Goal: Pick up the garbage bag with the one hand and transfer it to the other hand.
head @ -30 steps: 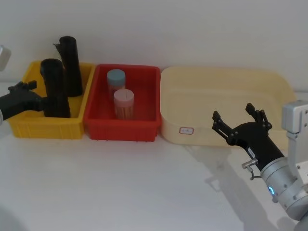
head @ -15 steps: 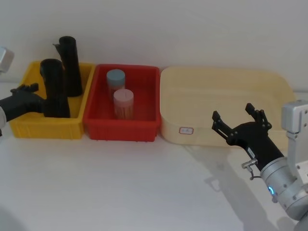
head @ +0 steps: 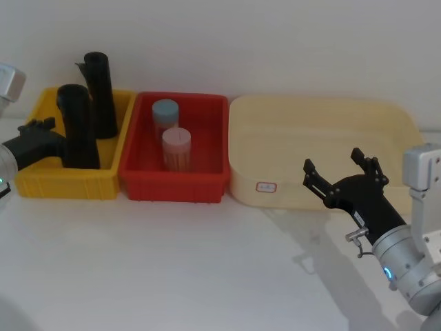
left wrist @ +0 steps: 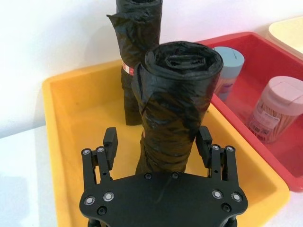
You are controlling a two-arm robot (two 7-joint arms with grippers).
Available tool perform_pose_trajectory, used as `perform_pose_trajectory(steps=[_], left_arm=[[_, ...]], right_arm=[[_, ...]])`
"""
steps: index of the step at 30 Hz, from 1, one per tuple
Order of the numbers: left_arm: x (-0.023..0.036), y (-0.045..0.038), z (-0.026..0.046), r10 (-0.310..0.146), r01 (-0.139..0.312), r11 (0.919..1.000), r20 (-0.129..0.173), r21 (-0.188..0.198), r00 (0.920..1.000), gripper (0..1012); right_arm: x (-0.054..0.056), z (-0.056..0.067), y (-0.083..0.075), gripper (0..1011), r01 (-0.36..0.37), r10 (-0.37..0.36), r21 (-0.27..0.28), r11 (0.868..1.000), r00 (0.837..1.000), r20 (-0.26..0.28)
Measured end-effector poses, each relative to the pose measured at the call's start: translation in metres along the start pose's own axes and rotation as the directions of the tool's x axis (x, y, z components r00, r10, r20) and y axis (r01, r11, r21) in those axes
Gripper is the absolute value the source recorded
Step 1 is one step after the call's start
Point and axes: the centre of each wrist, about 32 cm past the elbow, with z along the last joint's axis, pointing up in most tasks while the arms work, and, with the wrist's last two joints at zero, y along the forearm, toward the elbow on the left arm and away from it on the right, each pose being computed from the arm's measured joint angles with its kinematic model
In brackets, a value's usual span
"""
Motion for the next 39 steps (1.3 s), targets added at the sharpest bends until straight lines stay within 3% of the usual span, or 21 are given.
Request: perform_pose_trajectory(steps=[15, 32, 39], left_arm=[[-0.0013, -0.0125, 0.0046, -0.017, 0.017, 0.9996, -0.009, -0.023, 0.9998, 1001], [-0.0013, -0.0181, 0.0074, -0.038, 0.037, 0.9989, -0.020, -0.030, 0.9991, 1000], [-0.0012, -0.0189, 0.0079, -0.041, 0.040, 0.9987, -0.021, -0.031, 0.9989, 843]], right_arm=[[0.000, 0.000, 0.000, 1001, 0.000, 0.000, 0.000, 1.000, 1.000, 0.000], [0.000, 0.000, 0.000, 1001, 0.000, 0.000, 0.000, 1.000, 1.000, 0.000], [0.000, 0.000, 0.000, 1001, 0.000, 0.000, 0.000, 1.000, 1.000, 0.000]])
